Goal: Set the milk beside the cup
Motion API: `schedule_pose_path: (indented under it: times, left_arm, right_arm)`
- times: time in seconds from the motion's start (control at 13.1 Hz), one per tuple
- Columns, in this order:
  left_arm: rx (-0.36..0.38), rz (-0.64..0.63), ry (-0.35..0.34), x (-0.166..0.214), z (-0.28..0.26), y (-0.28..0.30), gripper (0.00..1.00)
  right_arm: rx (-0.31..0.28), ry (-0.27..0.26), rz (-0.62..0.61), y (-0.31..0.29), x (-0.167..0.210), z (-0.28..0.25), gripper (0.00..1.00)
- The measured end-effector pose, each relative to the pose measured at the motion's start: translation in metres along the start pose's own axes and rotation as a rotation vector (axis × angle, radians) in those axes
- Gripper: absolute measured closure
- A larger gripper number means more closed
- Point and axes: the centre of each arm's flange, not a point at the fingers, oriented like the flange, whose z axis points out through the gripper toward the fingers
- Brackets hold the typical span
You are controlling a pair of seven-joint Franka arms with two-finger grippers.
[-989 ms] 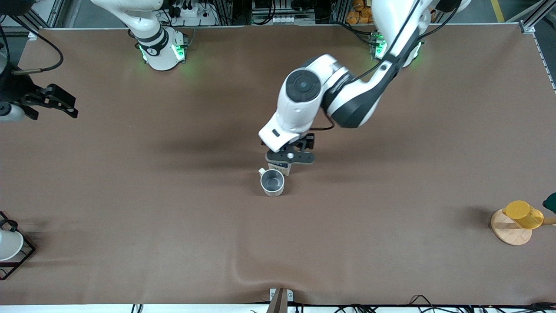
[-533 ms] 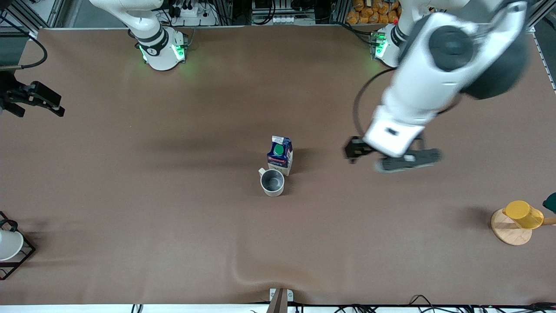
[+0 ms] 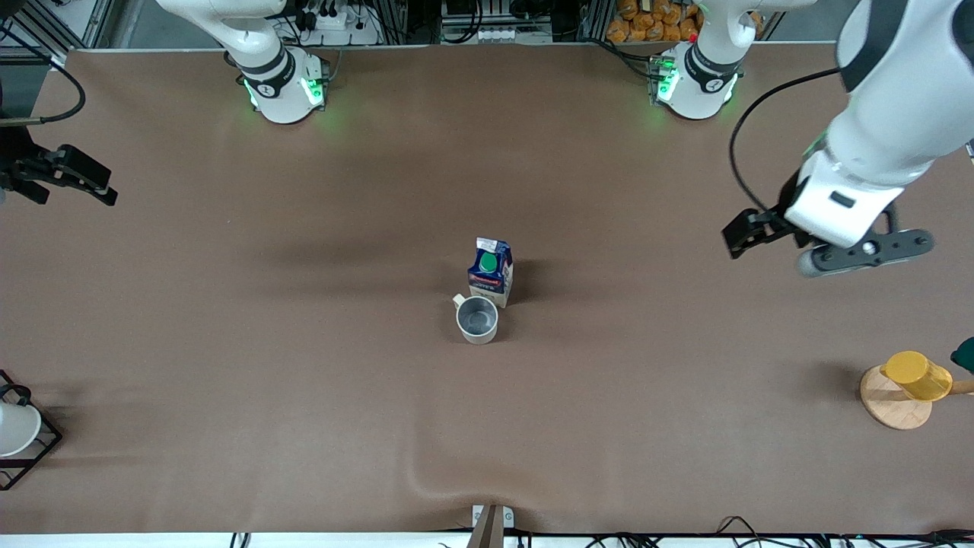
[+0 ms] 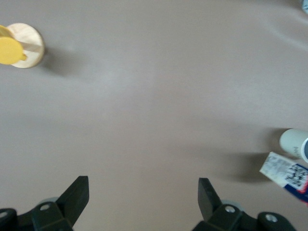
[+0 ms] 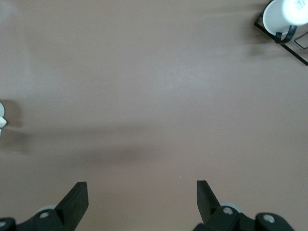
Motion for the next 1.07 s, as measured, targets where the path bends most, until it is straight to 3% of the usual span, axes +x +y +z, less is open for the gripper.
schedule_pose_path:
  times: [0.76, 1.07]
  left_arm:
    - [0.02, 0.034, 0.003, -0.017, -0.018, -0.026, 0.0]
    - [0.012, 0.098, -0.05, -0.018, -0.022, -0.059, 0.0]
  right_arm:
    - [-0.002, -0.043, 0.0, -0.02, -0.007, -0.004, 0.0]
    - [-0.003, -0.061, -0.013, -0.03, -0.01, -0.005, 0.0]
